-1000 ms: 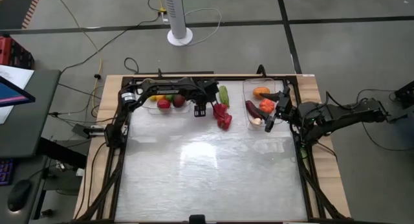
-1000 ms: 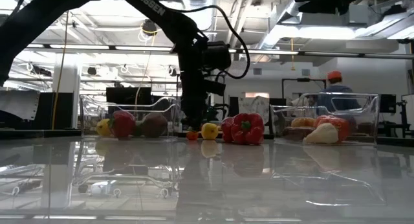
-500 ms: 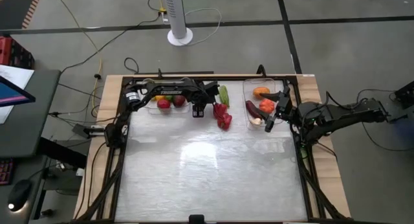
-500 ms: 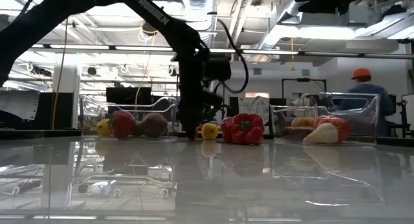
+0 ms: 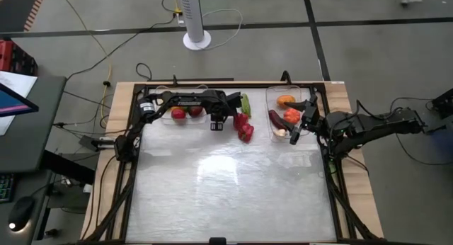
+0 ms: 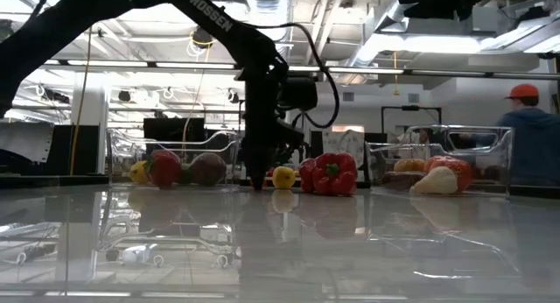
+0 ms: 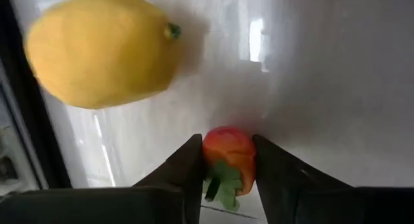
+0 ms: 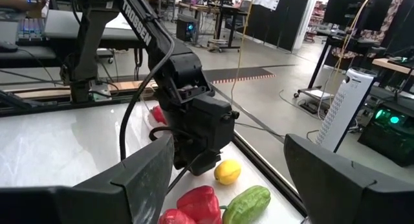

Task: Sort produce into baskets
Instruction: Put the orange persimmon into the left transparent bin, then put the yellow lemon into the left transparent bin

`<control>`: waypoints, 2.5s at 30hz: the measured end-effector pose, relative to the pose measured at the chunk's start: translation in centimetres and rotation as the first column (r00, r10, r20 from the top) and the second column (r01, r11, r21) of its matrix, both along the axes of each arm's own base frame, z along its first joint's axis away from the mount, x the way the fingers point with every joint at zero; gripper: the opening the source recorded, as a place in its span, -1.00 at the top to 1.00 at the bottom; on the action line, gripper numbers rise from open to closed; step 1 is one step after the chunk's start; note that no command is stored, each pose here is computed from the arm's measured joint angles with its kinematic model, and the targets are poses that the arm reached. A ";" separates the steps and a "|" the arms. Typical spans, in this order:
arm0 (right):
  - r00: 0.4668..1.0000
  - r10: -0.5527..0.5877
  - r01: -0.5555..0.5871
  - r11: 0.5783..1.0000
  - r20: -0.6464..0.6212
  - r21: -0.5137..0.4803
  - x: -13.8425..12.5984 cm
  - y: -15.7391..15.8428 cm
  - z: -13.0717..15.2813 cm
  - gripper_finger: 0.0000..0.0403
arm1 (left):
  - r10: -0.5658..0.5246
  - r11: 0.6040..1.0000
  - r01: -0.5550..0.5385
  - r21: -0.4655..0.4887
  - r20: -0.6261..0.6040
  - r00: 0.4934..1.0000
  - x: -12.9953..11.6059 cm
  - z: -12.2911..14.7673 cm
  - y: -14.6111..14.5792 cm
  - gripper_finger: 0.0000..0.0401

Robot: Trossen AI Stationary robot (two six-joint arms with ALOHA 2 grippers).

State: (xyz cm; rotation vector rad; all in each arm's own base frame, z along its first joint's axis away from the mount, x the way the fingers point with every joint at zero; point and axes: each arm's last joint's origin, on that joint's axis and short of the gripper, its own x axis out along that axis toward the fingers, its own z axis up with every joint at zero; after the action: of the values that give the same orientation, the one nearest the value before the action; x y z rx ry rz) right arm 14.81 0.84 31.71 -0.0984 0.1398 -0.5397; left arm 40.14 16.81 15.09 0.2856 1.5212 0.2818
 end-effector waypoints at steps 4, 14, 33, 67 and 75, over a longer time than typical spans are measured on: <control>1.000 0.000 0.000 1.000 -0.001 0.000 0.0 0.0 0.0 -0.58 | -0.018 1.000 0.018 -0.014 0.028 0.999 0.8 1.4 -0.6 0.53; 1.000 -0.002 0.002 1.000 -0.021 0.000 0.0 0.0 -0.2 -0.58 | -0.026 1.000 0.026 0.012 0.069 0.997 1.7 6.1 -1.4 0.53; 1.000 -0.006 0.006 1.000 -0.004 0.031 -0.1 0.0 -0.2 -0.58 | 0.256 0.959 -0.280 0.048 0.280 0.925 -8.3 14.4 -2.8 0.45; 1.000 -0.003 0.003 1.000 0.008 0.005 0.0 0.0 0.1 -0.58 | 0.150 0.987 -0.157 -0.022 0.439 0.886 -2.1 7.2 2.3 -0.32; 1.000 -0.003 0.003 1.000 -0.001 0.002 0.0 0.0 0.0 -0.58 | 0.228 0.972 -0.228 -0.061 0.489 0.842 0.3 6.4 4.2 -0.44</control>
State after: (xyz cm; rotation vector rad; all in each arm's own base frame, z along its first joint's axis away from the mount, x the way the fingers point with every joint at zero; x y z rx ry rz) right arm 14.79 0.83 31.70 -0.0969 0.1412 -0.5421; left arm 40.40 20.98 21.52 0.0206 1.0420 0.5038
